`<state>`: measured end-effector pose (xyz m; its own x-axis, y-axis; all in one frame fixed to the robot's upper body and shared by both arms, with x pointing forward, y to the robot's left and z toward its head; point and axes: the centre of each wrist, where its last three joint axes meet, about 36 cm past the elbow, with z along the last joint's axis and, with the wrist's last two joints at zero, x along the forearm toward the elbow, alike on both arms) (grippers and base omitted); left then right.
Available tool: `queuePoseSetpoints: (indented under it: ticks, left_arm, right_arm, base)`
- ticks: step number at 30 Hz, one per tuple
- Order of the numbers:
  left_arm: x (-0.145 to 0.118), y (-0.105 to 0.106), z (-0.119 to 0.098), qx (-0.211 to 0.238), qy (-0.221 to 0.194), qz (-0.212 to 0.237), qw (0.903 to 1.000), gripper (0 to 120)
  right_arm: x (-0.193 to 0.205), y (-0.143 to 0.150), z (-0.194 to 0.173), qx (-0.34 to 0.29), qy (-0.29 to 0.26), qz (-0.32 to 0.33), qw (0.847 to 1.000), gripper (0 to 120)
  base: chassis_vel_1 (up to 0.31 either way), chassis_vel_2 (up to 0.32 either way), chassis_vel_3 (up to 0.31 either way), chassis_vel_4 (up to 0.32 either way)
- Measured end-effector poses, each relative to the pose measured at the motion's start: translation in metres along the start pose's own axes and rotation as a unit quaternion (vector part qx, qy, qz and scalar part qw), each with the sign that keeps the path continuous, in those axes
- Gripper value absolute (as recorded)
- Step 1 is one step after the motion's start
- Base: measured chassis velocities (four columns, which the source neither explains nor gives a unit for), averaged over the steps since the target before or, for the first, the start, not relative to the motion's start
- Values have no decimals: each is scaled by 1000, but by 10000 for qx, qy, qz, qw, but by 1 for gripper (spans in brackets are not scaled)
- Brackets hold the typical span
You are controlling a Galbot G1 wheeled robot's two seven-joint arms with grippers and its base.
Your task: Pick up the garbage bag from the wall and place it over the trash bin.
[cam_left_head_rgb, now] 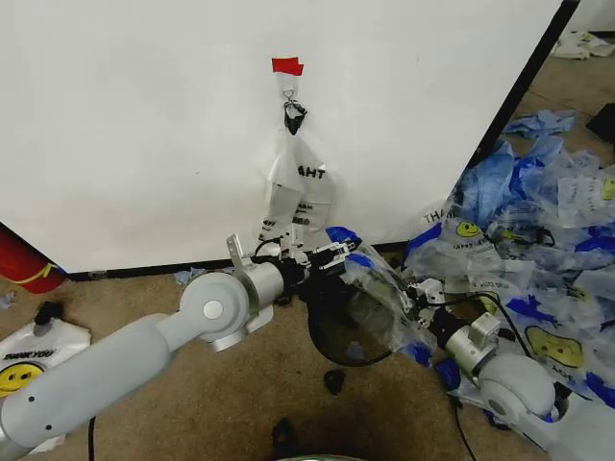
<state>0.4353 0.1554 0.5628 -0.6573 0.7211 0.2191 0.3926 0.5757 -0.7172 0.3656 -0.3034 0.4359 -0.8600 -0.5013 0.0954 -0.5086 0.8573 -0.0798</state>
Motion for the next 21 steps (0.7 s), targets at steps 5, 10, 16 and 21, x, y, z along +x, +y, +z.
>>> queuePoseSetpoints:
  ticks: [5, 10, 16, 21]
  left_arm:
    - [-2, 0, 0, -2, -17, -19, 10000, 71]
    - [-3, -3, -1, -11, -66, -18, 10000, 53]
    - [1, -6, 0, -48, -52, -4, 10000, 32]
    - [5, -8, 3, -82, -38, -24, 10000, 11]
  right_arm:
    - [2, 0, 1, -1, 2, -10, 10000, 0]
    - [6, -1, 1, 7, 7, -13, 10000, 0]
    - [8, -2, 0, 19, 4, -14, 10000, 0]
    - [8, -2, -2, 17, -20, -42, 10000, 0]
  base:
    - [0, 0, 0, 0]
    - [0, 0, 0, 0]
    - [0, 0, 0, 0]
    - [0, 0, 0, 0]
